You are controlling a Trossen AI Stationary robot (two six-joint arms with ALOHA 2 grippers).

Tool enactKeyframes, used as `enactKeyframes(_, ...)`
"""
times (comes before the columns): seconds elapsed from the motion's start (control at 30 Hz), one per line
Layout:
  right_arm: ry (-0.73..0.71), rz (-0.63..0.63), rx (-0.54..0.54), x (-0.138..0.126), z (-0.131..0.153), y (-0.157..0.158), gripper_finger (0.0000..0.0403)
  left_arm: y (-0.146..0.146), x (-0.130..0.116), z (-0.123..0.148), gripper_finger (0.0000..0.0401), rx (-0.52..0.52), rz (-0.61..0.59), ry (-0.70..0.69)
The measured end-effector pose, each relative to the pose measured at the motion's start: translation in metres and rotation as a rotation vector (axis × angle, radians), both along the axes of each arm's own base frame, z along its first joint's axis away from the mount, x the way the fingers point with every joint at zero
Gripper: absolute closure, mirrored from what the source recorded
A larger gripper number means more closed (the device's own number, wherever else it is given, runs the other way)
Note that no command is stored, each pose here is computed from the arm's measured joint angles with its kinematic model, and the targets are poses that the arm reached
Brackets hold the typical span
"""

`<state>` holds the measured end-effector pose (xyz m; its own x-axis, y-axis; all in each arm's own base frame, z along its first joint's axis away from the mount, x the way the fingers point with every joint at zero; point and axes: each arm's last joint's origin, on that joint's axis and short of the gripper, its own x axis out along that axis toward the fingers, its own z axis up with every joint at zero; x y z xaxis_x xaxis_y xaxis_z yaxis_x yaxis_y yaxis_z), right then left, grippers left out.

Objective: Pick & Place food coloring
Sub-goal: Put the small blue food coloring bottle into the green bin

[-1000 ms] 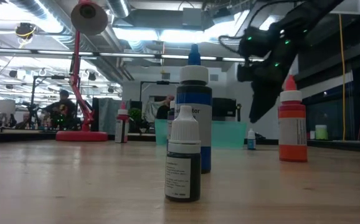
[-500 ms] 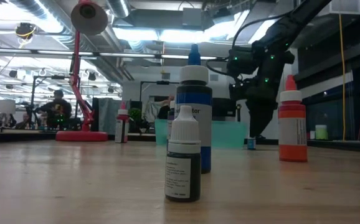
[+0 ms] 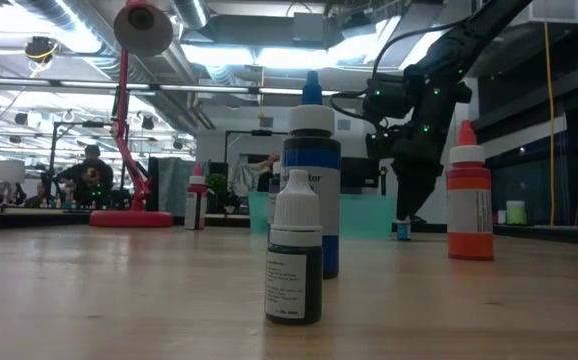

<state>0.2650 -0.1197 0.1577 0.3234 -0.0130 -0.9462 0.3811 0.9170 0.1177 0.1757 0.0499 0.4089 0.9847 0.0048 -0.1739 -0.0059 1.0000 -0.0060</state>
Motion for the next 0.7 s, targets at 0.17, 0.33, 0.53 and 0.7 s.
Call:
enactKeyframes(0.17, 0.001, -0.005, 0.002, -0.0001, 0.0, 0.0, 0.0154, 0.0, 0.0, 0.0, 0.0319, 0.003, 0.0, 0.0)
enactKeyframes(0.33, 0.006, -0.022, 0.01, -0.0006, -0.0002, 0.0003, 0.0208, 0.0, 0.0, 0.0, 0.0319, 0.003, 0.0, 0.0)
enactKeyframes(0.53, 0.006, -0.021, 0.015, -0.0007, -0.0002, 0.0005, 0.0283, 0.0, 0.0, 0.0, 0.0319, 0.003, 0.0, 0.0)
enactKeyframes(0.7, -0.002, -0.013, 0.027, -0.0004, -0.0001, 0.0008, 0.0343, 0.0, 0.0, 0.0, 0.0319, 0.003, 0.0, 0.0)
